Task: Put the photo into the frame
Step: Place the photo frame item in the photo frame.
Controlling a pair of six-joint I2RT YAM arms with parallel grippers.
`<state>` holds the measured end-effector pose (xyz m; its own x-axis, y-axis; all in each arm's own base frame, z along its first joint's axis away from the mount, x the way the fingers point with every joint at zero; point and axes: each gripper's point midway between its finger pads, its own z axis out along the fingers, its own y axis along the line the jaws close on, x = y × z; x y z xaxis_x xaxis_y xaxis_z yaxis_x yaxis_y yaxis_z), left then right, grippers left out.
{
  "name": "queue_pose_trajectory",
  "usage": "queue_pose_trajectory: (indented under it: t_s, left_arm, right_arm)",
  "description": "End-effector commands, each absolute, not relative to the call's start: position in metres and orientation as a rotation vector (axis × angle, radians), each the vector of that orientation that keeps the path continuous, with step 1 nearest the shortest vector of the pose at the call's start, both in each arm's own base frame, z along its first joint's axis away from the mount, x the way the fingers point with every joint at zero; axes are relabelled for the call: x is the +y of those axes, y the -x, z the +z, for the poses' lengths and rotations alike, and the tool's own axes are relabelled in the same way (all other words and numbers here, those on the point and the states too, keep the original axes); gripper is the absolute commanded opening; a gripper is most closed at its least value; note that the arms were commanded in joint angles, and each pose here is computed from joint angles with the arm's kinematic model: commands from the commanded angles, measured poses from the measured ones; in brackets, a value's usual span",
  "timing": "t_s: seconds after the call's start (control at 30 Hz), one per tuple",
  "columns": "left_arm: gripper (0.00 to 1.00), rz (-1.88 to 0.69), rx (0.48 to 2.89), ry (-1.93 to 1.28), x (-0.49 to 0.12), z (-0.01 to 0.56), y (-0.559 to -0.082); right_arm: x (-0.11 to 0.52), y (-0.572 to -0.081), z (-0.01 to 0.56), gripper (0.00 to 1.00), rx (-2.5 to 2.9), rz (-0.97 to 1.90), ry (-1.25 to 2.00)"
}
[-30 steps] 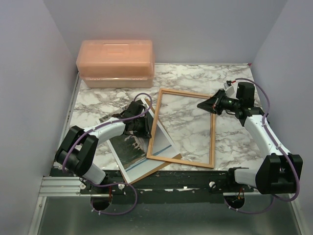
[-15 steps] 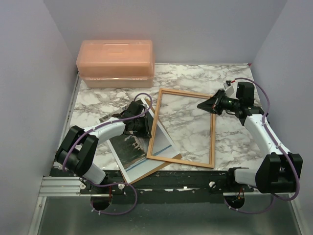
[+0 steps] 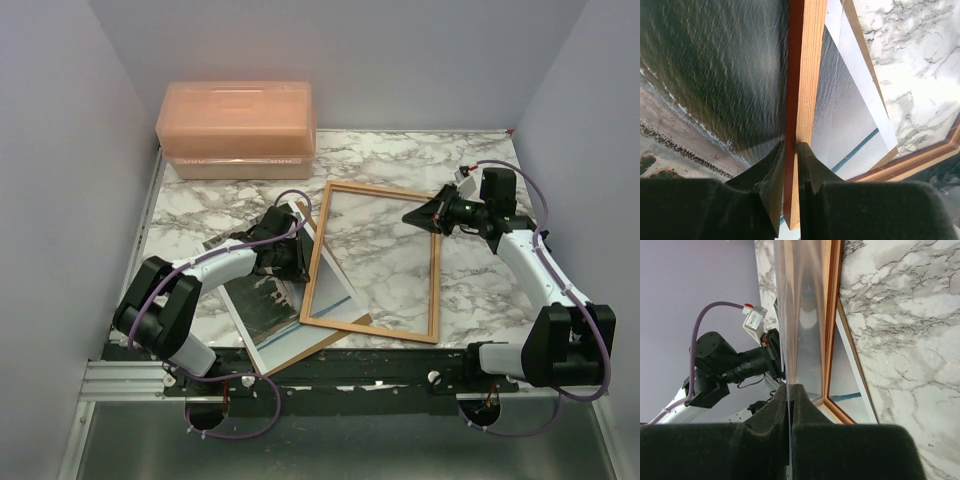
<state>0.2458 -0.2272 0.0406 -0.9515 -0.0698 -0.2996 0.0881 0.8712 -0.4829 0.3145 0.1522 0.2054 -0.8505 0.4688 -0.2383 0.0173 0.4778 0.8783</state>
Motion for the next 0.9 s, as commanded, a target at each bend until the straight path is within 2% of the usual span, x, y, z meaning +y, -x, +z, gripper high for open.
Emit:
queue_pose_trajectory:
  t_s: [0.0, 0.87]
  left_arm:
    - [0.16, -0.632, 2.794, -0.024, -0.216, 0.021, -0.241]
    - [0.16, -0.628, 2.803, -0.029, -0.215, 0.018, -0.239]
  right_arm:
    - [0.151, -0.318, 0.202, 0.01, 2.273, 1.332, -0.385]
    - [0.145, -0.32, 0.195, 0.0, 2.259, 1.268, -0.414]
